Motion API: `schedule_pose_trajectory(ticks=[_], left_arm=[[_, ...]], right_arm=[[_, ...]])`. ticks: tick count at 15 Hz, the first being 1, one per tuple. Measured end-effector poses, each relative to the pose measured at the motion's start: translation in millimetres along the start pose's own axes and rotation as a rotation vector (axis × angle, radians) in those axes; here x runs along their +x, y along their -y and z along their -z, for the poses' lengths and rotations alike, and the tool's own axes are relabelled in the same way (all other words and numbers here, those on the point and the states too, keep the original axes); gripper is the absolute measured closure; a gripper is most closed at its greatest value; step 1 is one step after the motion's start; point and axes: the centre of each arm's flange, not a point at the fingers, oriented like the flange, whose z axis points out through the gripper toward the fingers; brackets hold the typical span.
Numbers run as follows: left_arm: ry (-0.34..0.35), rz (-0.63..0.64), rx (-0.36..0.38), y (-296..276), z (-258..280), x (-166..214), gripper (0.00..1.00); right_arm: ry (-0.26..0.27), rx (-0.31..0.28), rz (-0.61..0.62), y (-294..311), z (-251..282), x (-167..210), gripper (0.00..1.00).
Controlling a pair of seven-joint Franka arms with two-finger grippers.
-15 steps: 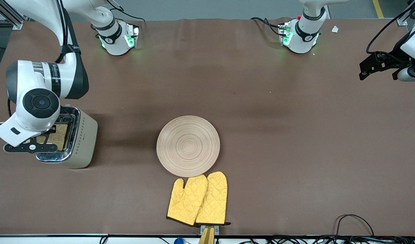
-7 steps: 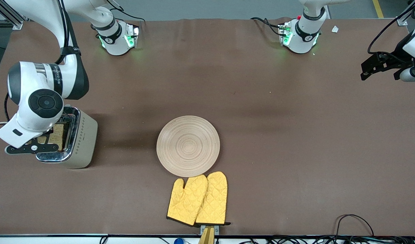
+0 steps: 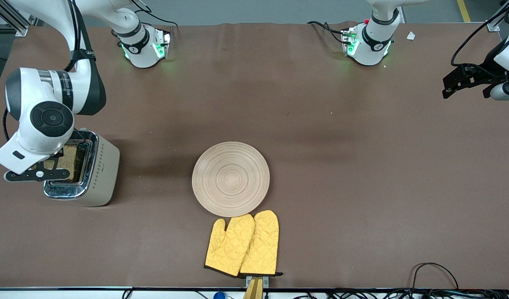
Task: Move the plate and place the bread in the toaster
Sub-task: 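Lower the bread into the toaster slot with the right gripper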
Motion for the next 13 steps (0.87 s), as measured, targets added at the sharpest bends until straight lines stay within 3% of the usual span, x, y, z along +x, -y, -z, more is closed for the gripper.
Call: schedule_pose_trajectory(ticks=[4, 9, 13], left_arm=[[-0.004, 0.001, -0.001, 0.7, 0.1, 2.3, 0.00], [-0.003, 0.001, -0.002, 0.9, -1.2, 4.3, 0.00], [-0.002, 0.001, -0.003, 1.0, -1.6, 6.1, 0.00]], right_arm=[[0.004, 0.000, 0.009, 2.6, -3.6, -3.2, 0.97], [-0.051, 0.005, 0.007, 5.7, -0.1, 2.6, 0.97], [-0.057, 0.006, -0.021, 20.8, -2.0, 6.7, 0.97]])
